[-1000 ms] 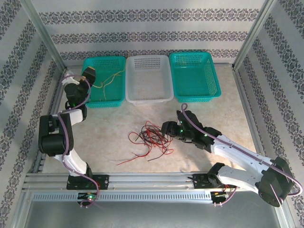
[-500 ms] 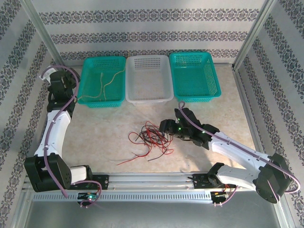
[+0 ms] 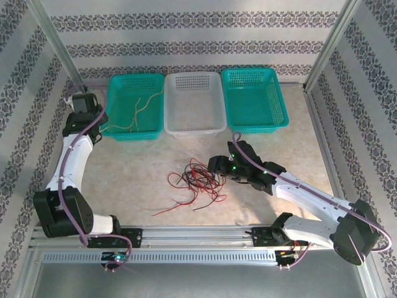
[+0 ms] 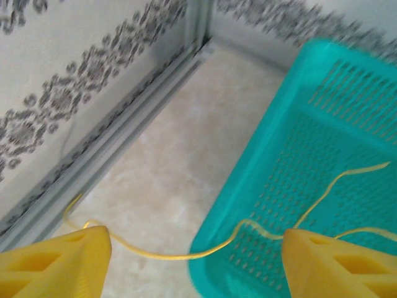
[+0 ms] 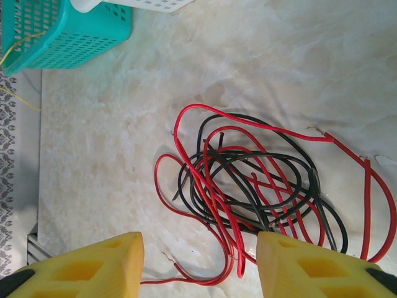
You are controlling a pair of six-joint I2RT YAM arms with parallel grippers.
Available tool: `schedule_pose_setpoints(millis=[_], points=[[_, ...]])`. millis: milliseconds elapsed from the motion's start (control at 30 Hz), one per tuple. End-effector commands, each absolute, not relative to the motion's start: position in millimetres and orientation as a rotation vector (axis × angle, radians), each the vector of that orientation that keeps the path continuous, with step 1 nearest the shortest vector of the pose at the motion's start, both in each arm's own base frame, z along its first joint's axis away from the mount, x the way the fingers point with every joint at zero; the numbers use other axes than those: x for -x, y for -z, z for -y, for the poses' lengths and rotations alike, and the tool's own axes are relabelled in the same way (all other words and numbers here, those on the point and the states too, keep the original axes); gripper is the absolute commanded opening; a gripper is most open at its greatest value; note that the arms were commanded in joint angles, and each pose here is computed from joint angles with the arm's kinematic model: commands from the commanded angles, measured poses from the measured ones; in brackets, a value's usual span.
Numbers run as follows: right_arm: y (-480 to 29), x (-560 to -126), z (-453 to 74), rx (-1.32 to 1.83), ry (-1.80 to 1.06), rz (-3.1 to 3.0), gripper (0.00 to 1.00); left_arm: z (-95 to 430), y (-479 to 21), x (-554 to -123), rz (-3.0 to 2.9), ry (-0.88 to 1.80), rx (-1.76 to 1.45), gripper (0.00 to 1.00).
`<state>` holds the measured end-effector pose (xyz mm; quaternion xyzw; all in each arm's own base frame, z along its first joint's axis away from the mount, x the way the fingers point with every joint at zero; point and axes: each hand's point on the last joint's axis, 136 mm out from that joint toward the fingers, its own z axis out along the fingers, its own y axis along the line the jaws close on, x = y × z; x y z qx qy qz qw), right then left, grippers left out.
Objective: Untangle the cables
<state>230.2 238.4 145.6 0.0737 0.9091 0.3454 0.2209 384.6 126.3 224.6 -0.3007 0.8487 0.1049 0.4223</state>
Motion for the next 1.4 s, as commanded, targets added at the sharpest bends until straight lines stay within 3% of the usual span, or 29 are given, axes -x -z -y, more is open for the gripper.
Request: schedule_pose_setpoints(millis=[0,67,133,300,533,733,900,967,1033,1133,1367], points=[[-149,-235,-241,-0.164,-0.964,-2.481,0.52,-145,-183,-347,-2.268,-0.218,0.996,0.67],[-149,-236,-243,-0.157,-0.967,-2.480,0.52,-147,-168,-339,-2.233,-0.037,1.158,0.67],[-146,-235,-244,-0.149,-0.973,-2.481,0.52,-151,-162,-334,-2.131,0.077,1.283,0.74],[-139,-231,-240,-0.134,-0.971,-2.491,0.52,-165,-161,-341,-1.970,0.200,1.436,0.77],[-127,-229,-225,-0.195,-0.983,-2.490,0.52,-183,-154,-386,-1.728,0.425,1.528,0.77],[-122,-233,-211,-0.260,-0.987,-2.481,0.53,-192,-127,-391,-1.761,0.388,1.702,0.68],[-122,-239,-211,-0.278,-1.010,-2.480,0.53,-199,-130,-410,-1.727,0.425,1.670,0.62],[-121,-239,-213,-0.273,-1.017,-2.490,0.53,-201,-132,-416,-1.717,0.442,1.660,0.52],[-118,-238,-213,-0.276,-1.015,-2.498,0.52,-200,-132,-416,-1.716,0.449,1.674,0.26],[-116,-237,-211,-0.288,-1.015,-2.492,0.51,-198,-139,-415,-1.678,0.480,1.684,0.02],[-114,-232,-210,-0.303,-1.033,-2.491,0.51,-198,-210,-423,-1.454,0.611,1.568,0.00]])
